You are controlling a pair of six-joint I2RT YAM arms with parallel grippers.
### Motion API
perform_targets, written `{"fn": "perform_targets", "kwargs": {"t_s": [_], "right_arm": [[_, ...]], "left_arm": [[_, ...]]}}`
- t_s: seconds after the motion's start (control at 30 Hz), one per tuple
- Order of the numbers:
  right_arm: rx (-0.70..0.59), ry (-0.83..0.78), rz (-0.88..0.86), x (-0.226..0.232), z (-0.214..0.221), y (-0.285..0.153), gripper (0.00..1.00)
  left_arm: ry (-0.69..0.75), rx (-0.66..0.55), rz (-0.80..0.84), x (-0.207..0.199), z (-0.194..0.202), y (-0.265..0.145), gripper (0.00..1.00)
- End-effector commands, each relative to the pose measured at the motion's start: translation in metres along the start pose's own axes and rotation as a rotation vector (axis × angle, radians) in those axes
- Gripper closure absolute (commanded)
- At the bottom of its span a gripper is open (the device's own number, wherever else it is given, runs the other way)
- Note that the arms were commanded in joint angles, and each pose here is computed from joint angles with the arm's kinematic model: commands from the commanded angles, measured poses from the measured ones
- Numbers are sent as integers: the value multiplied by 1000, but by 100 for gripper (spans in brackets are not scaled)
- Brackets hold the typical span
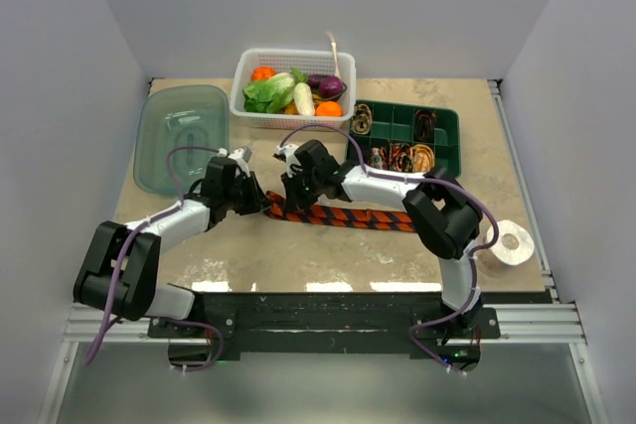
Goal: Roll the ties
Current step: Roll the tie at the center of the board.
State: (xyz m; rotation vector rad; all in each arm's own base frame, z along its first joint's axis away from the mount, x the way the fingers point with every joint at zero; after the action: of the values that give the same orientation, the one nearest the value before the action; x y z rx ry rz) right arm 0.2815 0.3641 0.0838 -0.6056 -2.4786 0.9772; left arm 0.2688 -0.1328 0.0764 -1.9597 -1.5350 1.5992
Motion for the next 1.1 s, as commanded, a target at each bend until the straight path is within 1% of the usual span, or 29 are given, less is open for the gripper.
{"fn": "perform_targets", "kwargs": {"t_s": [0.0, 0.17, 0.4, 0.6, 0.73, 1.07], "right_arm": [[-52, -12, 9, -1, -21, 7, 100], [-49, -2, 0, 0, -19, 22, 100], [-54, 10, -7, 0, -17, 30, 100], [-82, 31, -40, 3, -21, 33, 100], [-98, 45, -70, 9, -25, 28, 100], [-152, 26, -12, 7, -44, -8, 100]], "left_arm": [[91, -21, -109, -8, -6, -7, 97], [142, -33, -167, -23, -9, -4, 98], [180, -41, -152, -45, -10, -6, 98], [198, -52, -198, -45, -11, -6, 99], [220, -53, -262, -41, -10, -7, 100], [281, -86, -446, -31, -16, -16, 100]]}}
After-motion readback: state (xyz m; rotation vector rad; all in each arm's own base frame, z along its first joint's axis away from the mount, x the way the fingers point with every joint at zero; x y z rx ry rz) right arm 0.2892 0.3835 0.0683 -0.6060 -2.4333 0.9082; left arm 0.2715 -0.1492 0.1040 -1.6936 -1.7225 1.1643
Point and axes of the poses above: each gripper's point midway between its finger pads, its own y axis out along the fingers, its own x axis along the line the jaws close on, z = x × y, the point moved 5 cm from there along -y, back along the fingers, and after that the axes turned 12 degrees about -y, right-handed, at the moved point
